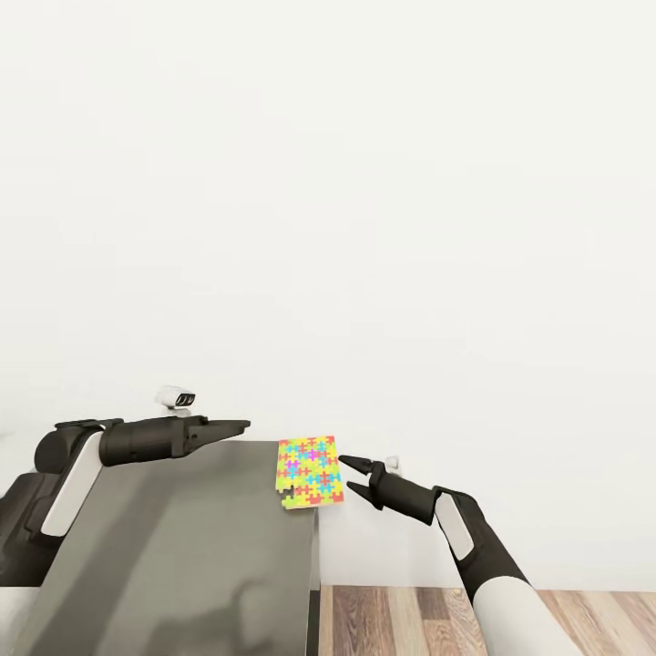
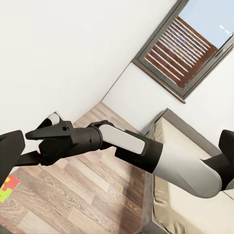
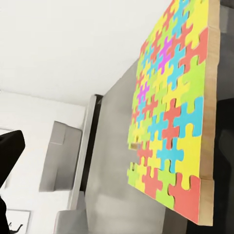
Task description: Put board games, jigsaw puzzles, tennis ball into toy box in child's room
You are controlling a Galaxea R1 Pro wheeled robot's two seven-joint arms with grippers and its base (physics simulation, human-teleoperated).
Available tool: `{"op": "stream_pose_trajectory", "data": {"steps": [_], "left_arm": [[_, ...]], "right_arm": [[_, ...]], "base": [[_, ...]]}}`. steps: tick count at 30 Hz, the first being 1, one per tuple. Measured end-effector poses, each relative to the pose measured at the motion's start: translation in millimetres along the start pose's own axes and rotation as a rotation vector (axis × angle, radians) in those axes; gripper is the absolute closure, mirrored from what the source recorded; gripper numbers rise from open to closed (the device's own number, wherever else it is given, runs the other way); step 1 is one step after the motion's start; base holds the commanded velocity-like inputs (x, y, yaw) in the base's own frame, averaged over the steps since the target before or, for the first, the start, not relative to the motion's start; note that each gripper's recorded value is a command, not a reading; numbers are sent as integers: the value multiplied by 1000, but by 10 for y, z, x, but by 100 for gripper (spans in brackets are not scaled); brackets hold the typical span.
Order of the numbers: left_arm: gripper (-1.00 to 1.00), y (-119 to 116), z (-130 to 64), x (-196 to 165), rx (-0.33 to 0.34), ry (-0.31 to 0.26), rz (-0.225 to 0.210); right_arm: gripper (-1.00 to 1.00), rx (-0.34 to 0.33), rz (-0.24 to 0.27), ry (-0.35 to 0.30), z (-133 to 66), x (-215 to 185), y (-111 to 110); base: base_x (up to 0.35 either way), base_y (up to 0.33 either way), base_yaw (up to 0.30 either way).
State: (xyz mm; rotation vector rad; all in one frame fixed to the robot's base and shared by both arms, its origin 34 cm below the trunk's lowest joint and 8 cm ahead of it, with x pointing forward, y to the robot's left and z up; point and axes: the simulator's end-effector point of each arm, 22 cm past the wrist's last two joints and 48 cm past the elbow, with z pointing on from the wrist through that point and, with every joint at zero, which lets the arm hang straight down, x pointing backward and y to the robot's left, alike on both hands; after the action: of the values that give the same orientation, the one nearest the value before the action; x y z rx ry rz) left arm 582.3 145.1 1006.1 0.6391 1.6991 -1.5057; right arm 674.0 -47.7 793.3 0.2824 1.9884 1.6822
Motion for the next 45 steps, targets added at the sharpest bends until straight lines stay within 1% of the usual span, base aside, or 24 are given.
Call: {"op": "stream_pose_trajectory", "data": {"steps": [18,42,45], "left_arm": [[-100,-1,2,2,0,0,0],[-100,225,-3,414,1,0,1],[-100,224,-2,415,2,0,0]], "right_arm": [[-100,10,-4,-4,-45,-38,-32],[-100,7,-2,-4,-21,139,-466],[-100,4,0,-3,-8,150,-456]], "base": [[33,8,0],[0,0,0],[0,0,0]]}}
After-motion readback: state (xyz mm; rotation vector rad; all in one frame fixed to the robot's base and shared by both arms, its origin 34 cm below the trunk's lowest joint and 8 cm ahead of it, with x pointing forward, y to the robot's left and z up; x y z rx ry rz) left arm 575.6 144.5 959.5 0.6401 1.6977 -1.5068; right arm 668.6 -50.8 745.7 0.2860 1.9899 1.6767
